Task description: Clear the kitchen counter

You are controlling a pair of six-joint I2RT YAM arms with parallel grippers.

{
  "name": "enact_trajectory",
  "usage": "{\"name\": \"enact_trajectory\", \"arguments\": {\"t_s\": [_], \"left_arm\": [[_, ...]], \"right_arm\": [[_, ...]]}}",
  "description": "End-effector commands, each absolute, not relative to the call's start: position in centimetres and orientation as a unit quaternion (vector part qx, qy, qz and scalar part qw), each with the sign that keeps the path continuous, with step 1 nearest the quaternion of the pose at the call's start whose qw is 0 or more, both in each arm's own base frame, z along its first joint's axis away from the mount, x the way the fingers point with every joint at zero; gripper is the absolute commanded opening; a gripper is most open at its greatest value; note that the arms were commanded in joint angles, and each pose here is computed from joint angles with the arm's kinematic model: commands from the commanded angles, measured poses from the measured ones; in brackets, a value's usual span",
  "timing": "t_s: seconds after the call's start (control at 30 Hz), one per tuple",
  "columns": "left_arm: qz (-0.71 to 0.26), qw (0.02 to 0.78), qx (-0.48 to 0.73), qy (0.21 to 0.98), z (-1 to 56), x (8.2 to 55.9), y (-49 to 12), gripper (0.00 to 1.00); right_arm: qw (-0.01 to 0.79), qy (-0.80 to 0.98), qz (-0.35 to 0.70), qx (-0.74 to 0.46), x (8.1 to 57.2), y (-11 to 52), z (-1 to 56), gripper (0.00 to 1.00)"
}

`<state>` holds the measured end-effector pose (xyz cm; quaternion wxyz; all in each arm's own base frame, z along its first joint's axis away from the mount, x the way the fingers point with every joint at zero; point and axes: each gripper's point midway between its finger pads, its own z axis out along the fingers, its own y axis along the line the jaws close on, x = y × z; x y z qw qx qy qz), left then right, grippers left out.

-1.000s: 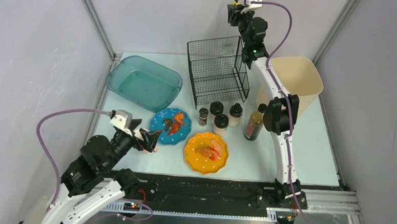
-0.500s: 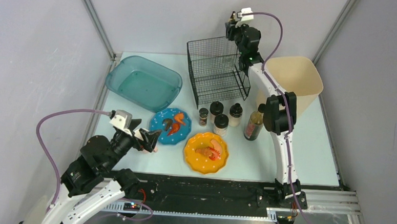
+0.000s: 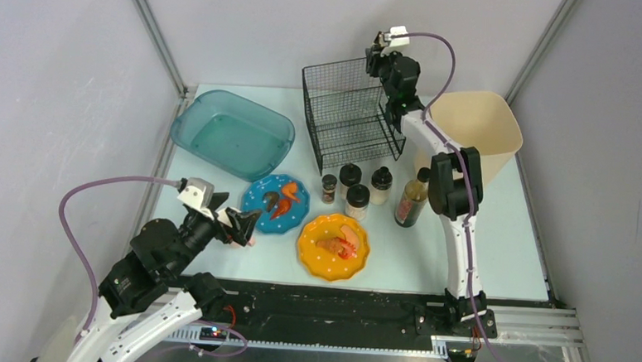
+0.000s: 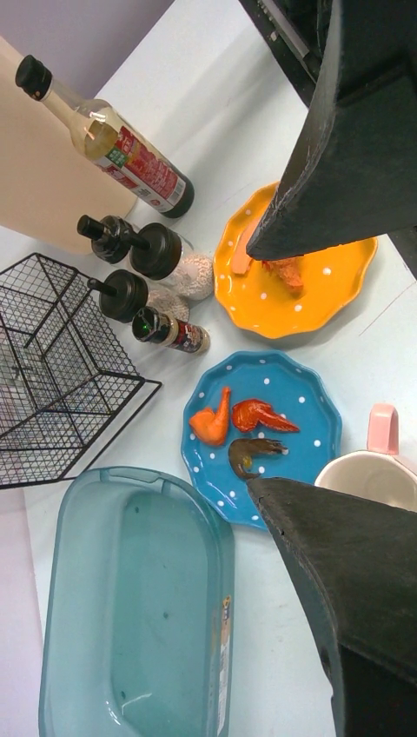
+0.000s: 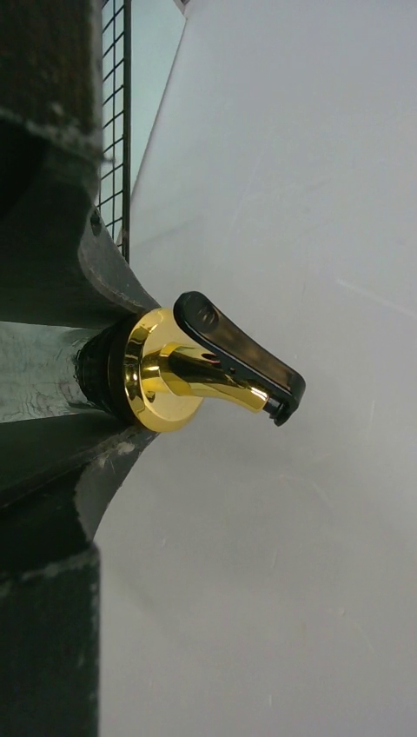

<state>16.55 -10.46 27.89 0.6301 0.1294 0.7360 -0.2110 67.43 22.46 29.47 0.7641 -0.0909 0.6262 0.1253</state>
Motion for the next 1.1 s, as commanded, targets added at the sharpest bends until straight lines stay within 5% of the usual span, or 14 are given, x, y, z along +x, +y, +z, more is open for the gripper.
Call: {"name": "enact_trajectory", "arguments": {"t_s": [0.0,0.17,0.23,0.73,1.07], "left_arm": [[-0.208,0.641,0.133,0.727,28.4,16.7,-10.4,0.98],[-0.207,0.642,0.131,0.726,28.4,16.8,-10.3,0.98],[-0.207,0.642,0.132,0.726,28.4,16.8,-10.3,0.98],[-0.208,0.648,0.128,0.722,28.7,16.6,-10.1,0.98],[-0.209,0.654,0.124,0.717,29.0,16.4,-9.8,0.98]], "right_arm": [[0.802,0.58,0.126,-0.069,65.6,21.3,35.5,0.16],[0.808,0.573,0.125,-0.06,64.6,21.0,37.5,0.56],[0.812,0.566,0.125,-0.061,63.9,21.0,38.8,0.63],[0.827,0.552,0.078,-0.072,53.6,19.6,48.4,0.83],[0.746,0.658,0.06,-0.085,42.9,18.3,44.1,0.83]]}}
